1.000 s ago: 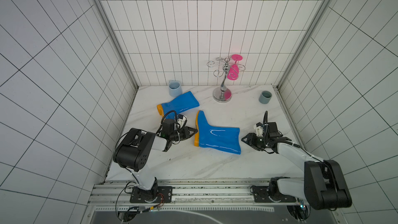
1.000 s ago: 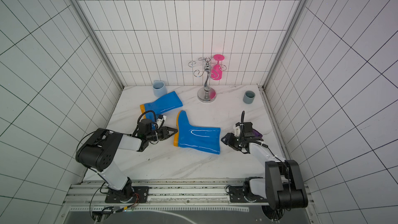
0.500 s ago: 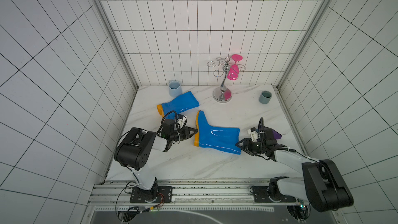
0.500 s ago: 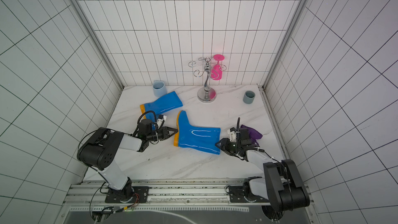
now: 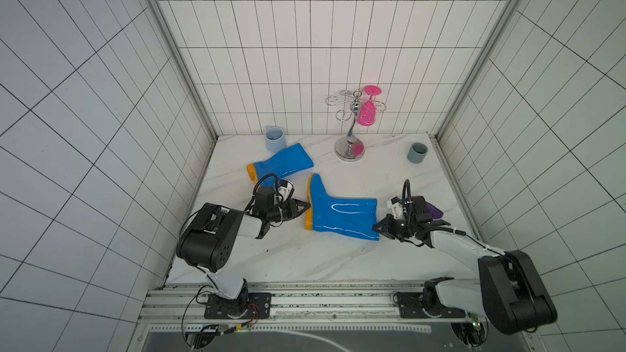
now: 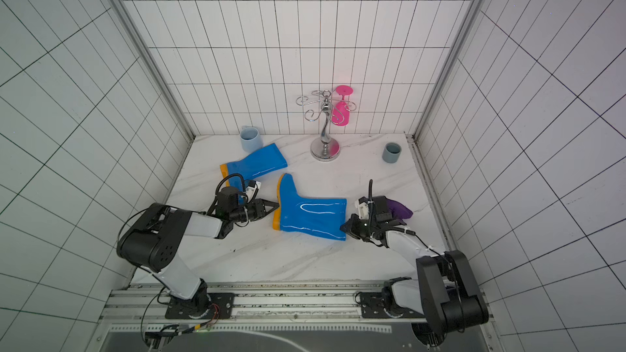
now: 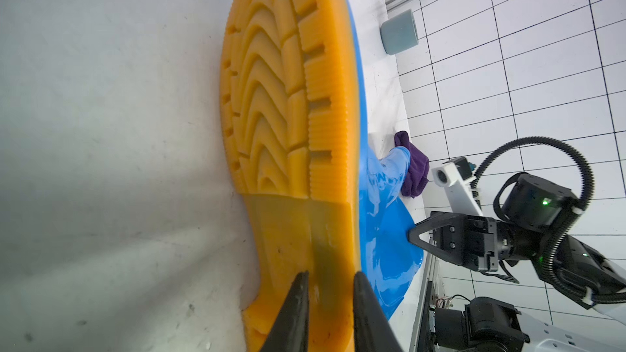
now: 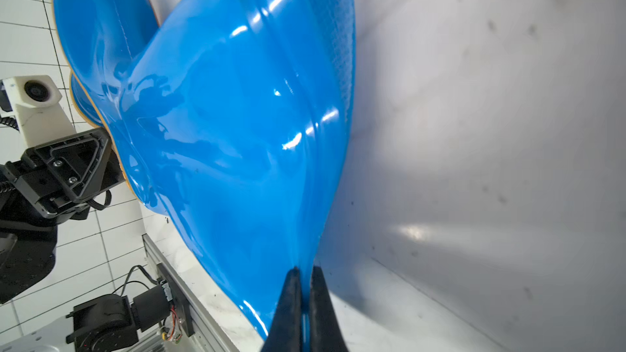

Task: Wipe the rubber boots with a cloth
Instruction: Adjust the rubber boot at the center of the board.

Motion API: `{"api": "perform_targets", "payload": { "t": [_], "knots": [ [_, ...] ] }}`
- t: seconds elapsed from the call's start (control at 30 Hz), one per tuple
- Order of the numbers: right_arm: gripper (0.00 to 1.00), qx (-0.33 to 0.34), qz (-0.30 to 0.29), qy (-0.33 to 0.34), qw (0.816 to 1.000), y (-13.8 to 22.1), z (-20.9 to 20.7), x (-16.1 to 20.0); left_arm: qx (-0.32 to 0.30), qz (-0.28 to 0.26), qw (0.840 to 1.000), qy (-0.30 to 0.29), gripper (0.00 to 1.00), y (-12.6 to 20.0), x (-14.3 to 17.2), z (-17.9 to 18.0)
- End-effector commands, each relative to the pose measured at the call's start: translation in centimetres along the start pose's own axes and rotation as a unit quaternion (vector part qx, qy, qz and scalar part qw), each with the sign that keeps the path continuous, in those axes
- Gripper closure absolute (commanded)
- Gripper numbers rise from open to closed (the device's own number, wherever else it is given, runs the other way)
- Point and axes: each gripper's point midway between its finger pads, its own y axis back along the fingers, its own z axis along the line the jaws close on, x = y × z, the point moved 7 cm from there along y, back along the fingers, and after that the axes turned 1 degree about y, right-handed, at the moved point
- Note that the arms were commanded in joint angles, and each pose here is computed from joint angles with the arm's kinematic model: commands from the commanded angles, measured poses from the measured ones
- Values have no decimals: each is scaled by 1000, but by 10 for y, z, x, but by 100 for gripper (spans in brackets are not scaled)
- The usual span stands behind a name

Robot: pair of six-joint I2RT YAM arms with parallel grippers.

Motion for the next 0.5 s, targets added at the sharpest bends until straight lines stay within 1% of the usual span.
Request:
{"api": "perform_targets", "payload": {
  "t": [0.0, 0.17, 0.3, 0.47],
  "knots": [
    [100, 20, -41, 74, 996, 31, 40, -39, -226, 13, 967, 115, 77, 18, 38, 75],
    [100, 43, -52, 133, 989, 57, 71, -66, -220, 4, 970, 102, 76, 21, 31, 62],
    [100, 74, -61, 180, 979, 80, 93, -87, -215, 0, 972, 96, 76, 22, 26, 56],
    [100, 83, -68, 226, 968, 103, 123, -110, -210, -6, 974, 90, 76, 22, 21, 51]
  ]
}}
